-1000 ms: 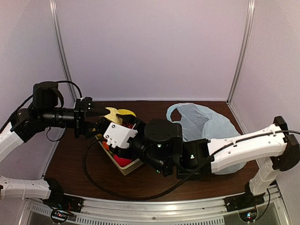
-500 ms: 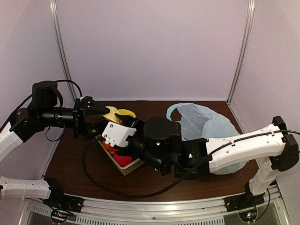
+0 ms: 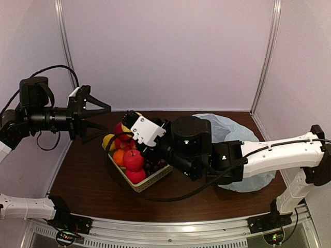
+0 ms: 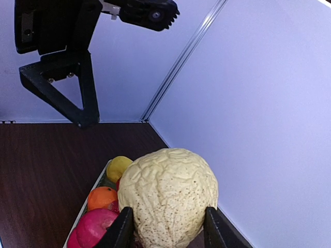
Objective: Untie the knot of the plastic bag and take out the fruit
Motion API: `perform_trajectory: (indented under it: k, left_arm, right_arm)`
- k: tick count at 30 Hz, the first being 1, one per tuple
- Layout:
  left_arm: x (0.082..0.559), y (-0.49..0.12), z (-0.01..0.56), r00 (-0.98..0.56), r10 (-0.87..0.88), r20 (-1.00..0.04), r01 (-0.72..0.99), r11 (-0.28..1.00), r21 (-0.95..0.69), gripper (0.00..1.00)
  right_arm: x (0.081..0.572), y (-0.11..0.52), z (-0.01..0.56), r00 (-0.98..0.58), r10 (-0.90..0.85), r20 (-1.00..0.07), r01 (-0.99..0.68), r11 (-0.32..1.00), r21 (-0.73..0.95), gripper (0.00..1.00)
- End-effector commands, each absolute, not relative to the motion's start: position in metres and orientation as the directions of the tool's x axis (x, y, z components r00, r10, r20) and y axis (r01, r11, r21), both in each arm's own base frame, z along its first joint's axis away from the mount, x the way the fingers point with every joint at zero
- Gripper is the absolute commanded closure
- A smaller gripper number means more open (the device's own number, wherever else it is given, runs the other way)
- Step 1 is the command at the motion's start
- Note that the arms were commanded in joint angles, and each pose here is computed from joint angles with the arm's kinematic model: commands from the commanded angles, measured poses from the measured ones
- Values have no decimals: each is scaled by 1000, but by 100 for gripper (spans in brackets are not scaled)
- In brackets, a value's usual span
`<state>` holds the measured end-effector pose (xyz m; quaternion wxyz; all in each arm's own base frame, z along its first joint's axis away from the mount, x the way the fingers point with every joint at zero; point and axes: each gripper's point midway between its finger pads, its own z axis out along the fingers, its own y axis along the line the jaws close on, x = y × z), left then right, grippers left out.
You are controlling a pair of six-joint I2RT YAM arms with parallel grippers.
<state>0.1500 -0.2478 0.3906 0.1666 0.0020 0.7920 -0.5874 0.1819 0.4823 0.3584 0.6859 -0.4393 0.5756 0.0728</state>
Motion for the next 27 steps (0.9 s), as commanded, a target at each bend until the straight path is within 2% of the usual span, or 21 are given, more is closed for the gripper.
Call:
perform_trajectory:
  k: [1,3,5,11,19,24,27]
  left_arm:
    - [173,-232,401,-778,-180,-602,466,477,-745,3]
    - [182,-230,400,-674,-117,-730,576,535,-618,3]
    - [192,-236,389,-598,-32,-801,651,564,-508,3]
    - [191,-274,385,-404,121,-907,844,432,-318,5]
    - [168,-324,372,-145,355,-924,952,304,-33,7]
    - [155,-346,363,-65,408,-911,975,221,29,6]
    - [141,-359,354,-57,423,-904,990,142,4,5]
  right_arm:
    - [191,445,377,177,-292,-940,-683,651,-331,59]
    - [195,433,374,110,-271,-956,-717,644,-265,59]
    - [199,422,371,44,-255,-966,-754,626,-199,59]
    - [201,391,365,-156,-200,-967,-852,522,29,60]
    - [178,377,345,-329,-287,-900,-909,354,219,60]
    - [155,381,328,-390,-389,-835,-916,259,307,60]
    - [148,383,325,-407,-410,-816,-912,228,340,61]
